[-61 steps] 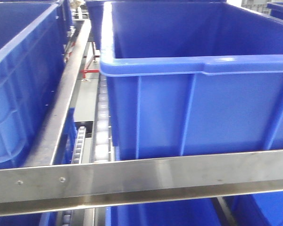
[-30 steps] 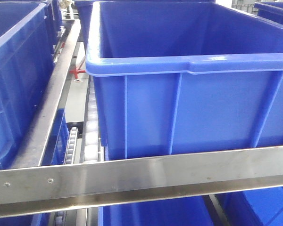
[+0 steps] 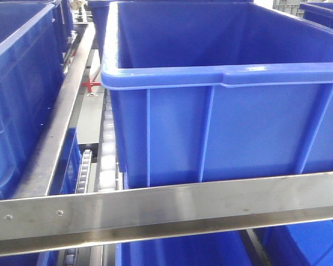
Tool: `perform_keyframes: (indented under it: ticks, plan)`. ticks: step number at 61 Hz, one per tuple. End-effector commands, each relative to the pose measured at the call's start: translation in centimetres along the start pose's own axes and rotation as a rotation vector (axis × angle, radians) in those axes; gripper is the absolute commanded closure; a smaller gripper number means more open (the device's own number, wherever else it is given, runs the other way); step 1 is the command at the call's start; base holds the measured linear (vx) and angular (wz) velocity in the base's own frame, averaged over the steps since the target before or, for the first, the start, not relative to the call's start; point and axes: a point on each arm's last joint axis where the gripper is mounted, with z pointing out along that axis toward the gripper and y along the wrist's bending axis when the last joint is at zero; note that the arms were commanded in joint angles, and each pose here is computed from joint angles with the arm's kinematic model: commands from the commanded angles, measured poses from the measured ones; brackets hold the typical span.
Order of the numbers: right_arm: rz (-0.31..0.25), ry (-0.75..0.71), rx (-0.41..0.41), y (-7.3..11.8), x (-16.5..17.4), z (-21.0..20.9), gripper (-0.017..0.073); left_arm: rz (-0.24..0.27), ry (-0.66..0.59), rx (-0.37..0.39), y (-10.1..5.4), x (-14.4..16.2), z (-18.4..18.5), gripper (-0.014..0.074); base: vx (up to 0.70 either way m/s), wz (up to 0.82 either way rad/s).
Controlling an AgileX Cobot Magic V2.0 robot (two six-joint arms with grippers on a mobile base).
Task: Pick red cube and place on left shelf
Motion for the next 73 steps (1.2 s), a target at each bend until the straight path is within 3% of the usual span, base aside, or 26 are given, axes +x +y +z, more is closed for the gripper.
perform_keyframes:
  ticks: [1, 13, 73]
  plan:
    - [-0.038, -0.129, -0.003, 0.0, -0.3, -0.2, 0.0503, -0.001, -0.053, -0.004, 0.0, 0.0, 0.1, 0.0488, 0.00, 0.00]
    - [-0.029, -0.174, -0.033, 0.2, 4.2, 0.9, 0.0503, -0.001, -0.053, -0.004, 0.0, 0.0, 0.1, 0.0488, -0.01, -0.08]
    - [-0.004, -0.213, -0.037, 0.2, 3.7, 0.8, 0.0503, -0.001, -0.053, -0.004, 0.0, 0.0, 0.1, 0.0488, 0.00, 0.01]
